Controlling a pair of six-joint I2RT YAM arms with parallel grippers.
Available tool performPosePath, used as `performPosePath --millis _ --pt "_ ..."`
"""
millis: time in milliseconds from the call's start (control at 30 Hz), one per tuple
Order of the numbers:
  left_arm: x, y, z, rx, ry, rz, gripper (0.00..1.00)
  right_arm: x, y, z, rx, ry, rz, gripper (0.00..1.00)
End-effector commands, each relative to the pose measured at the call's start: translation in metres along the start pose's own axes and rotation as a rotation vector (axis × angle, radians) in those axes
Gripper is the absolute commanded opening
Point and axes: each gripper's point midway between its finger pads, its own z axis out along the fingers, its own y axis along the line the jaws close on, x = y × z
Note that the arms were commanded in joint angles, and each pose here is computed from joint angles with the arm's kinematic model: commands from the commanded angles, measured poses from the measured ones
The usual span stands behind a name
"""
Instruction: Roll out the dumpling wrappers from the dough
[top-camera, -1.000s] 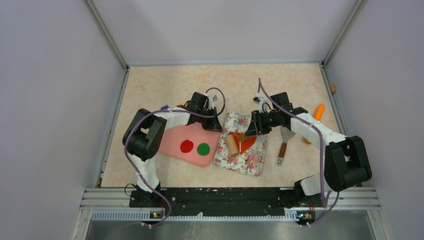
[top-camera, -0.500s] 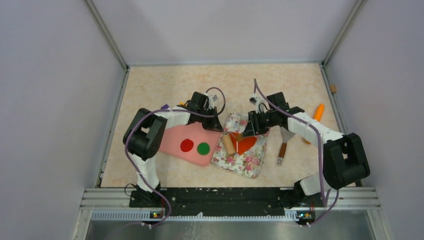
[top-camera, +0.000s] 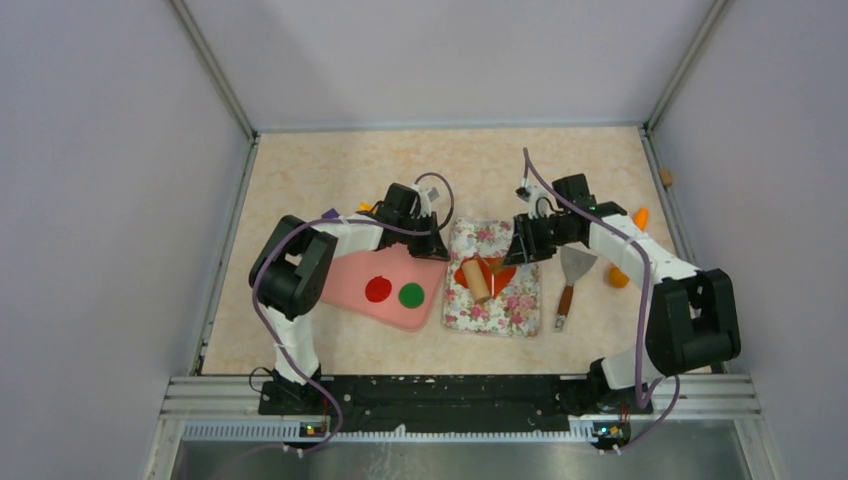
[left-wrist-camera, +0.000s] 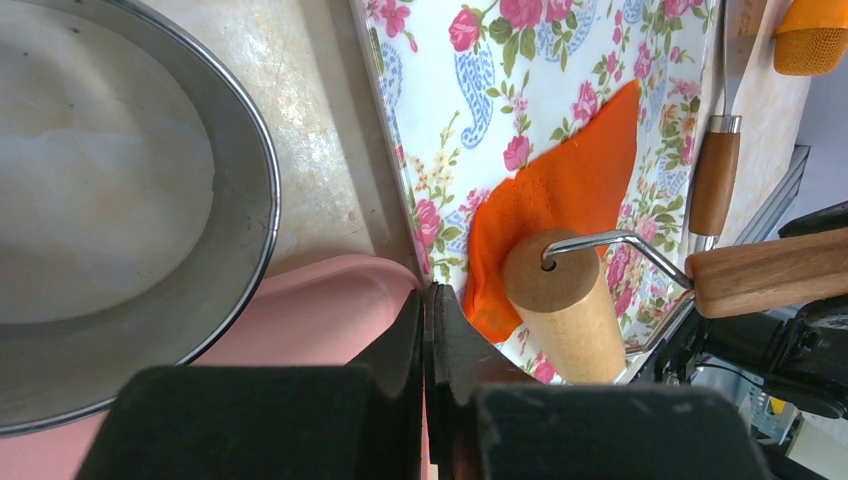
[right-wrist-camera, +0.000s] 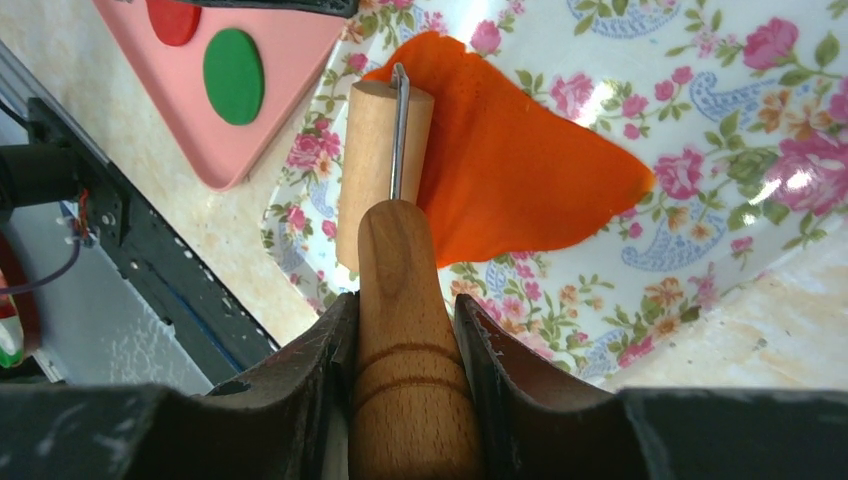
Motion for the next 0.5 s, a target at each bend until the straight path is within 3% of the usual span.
performPosePath --millis 0,467 --pt "0.022 0.053 0.013 -0.195 0.031 -0.015 0.00 0.034 -0.094 -0.022 0.417 0.162 -0.065 0.00" --pt "0.021 0.052 0.011 -0.193 0.024 -0.009 0.00 0.038 -0.132 -0.043 0.514 0.227 -0.035 0.00"
